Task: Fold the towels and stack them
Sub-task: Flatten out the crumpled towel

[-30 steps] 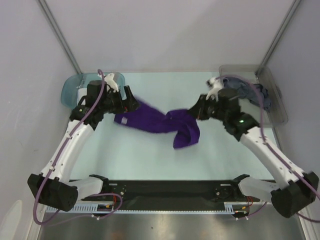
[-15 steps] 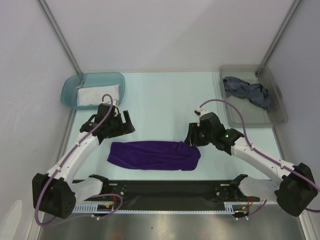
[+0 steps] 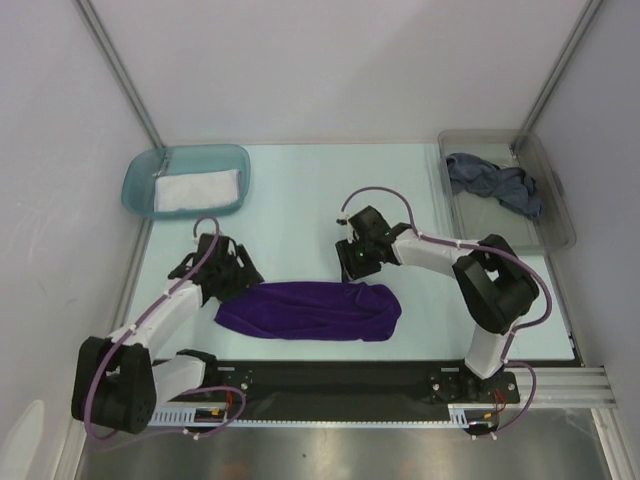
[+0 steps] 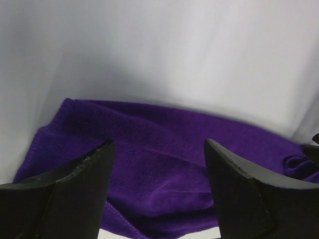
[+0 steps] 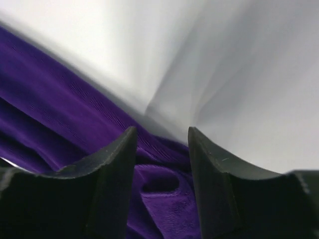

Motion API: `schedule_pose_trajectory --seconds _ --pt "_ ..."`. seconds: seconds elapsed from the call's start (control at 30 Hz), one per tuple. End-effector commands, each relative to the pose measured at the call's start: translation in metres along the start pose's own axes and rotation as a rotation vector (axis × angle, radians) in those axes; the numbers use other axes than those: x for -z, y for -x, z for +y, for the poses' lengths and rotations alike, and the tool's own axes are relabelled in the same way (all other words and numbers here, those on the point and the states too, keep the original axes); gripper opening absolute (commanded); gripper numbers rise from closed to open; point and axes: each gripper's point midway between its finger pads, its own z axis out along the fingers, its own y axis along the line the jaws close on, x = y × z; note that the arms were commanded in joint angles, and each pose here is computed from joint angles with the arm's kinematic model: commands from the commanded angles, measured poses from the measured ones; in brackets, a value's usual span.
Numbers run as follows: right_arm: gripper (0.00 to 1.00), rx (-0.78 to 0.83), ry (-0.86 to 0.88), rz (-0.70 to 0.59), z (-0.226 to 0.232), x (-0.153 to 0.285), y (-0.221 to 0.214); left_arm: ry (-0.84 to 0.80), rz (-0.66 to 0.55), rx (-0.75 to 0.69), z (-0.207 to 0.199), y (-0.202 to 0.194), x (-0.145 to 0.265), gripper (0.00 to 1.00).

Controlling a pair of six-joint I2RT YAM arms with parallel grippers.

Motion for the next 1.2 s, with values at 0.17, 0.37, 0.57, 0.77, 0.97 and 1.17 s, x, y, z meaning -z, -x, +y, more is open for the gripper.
schedule_pose_trajectory --seconds 0.17,0.37,0.57,0.77,0.97,1.17 --pt "0.00 -0.125 -0.162 0.033 -0.042 0.024 -0.057 -0.120 0.088 -0.019 -0.052 -0.026 -0.037 0.72" --pt "0.00 -0.376 -0.361 -0.112 -0.082 0.094 -0.102 -0.409 0.099 -0.201 -0.180 -0.016 -0.033 0.70" --pt "0.28 -0.426 -0.091 -0.304 -0.024 0.144 -0.085 -0.386 -0.041 -0.317 -0.212 0.032 0.010 0.78" --pt "0.45 -0.191 0.040 -0.411 0.006 0.145 -0.013 -0.046 0.011 -0.354 -0.115 0.010 0.000 0.79" --pt "0.50 0.117 0.188 -0.360 0.047 0.094 0.074 0.009 0.050 -0.202 -0.048 -0.027 -0.011 0.78" --pt "0.56 0.255 0.325 -0.238 0.079 0.016 0.098 0.062 0.013 -0.160 -0.029 -0.031 -0.018 0.80"
